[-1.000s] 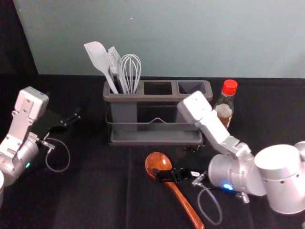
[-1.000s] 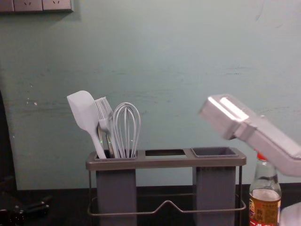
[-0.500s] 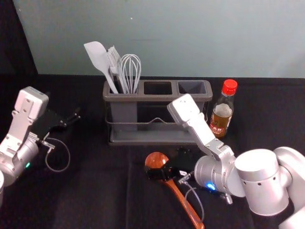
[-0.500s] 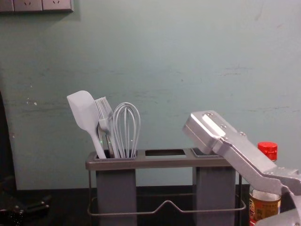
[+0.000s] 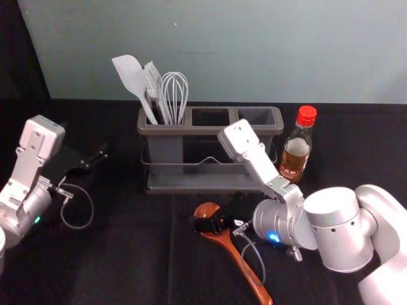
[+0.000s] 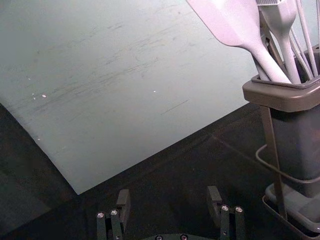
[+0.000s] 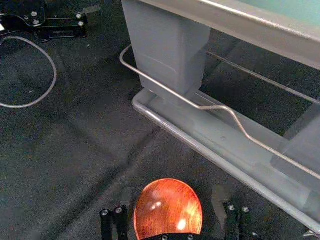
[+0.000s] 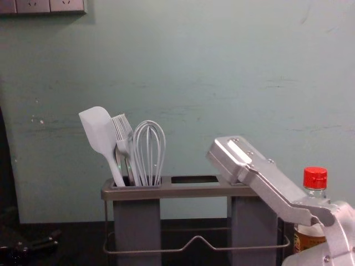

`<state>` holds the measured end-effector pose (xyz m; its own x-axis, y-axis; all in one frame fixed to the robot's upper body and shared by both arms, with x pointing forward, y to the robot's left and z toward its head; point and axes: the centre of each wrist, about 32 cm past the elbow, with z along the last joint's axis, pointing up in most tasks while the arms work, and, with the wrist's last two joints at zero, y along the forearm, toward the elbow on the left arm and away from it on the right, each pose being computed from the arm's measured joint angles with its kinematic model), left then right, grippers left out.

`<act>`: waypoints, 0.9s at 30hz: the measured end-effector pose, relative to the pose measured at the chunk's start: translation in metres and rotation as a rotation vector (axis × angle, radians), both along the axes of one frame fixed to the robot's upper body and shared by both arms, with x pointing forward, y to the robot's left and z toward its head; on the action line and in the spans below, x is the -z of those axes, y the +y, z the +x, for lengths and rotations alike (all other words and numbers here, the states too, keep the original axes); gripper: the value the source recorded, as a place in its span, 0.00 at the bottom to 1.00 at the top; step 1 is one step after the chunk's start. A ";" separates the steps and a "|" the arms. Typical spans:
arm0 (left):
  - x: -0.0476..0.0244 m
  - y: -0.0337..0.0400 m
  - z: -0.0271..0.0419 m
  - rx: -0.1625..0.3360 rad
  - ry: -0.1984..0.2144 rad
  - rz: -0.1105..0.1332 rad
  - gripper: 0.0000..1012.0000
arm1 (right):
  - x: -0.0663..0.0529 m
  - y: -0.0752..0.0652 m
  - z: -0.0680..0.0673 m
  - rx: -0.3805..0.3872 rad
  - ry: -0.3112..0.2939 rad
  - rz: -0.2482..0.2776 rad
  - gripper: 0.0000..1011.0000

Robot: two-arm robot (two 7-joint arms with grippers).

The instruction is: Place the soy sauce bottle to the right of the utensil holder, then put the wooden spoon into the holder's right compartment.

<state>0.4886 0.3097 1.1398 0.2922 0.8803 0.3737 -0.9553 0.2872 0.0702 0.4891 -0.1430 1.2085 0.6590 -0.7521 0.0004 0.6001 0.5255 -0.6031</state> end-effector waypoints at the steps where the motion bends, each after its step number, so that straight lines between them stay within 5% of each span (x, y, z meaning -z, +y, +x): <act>1: 0.0000 0.0000 0.0000 0.000 0.000 0.000 0.99 | 0.000 0.001 0.001 -0.001 0.002 -0.002 0.99; 27: 0.0000 0.0000 0.0000 0.000 0.000 0.000 0.99 | -0.004 0.012 0.002 -0.013 0.042 -0.060 0.99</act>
<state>0.4886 0.3097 1.1398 0.2922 0.8803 0.3737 -0.9553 0.2873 0.0703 0.4907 -0.1309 1.2121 0.6693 -0.7428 0.0176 0.5672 0.4955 -0.6579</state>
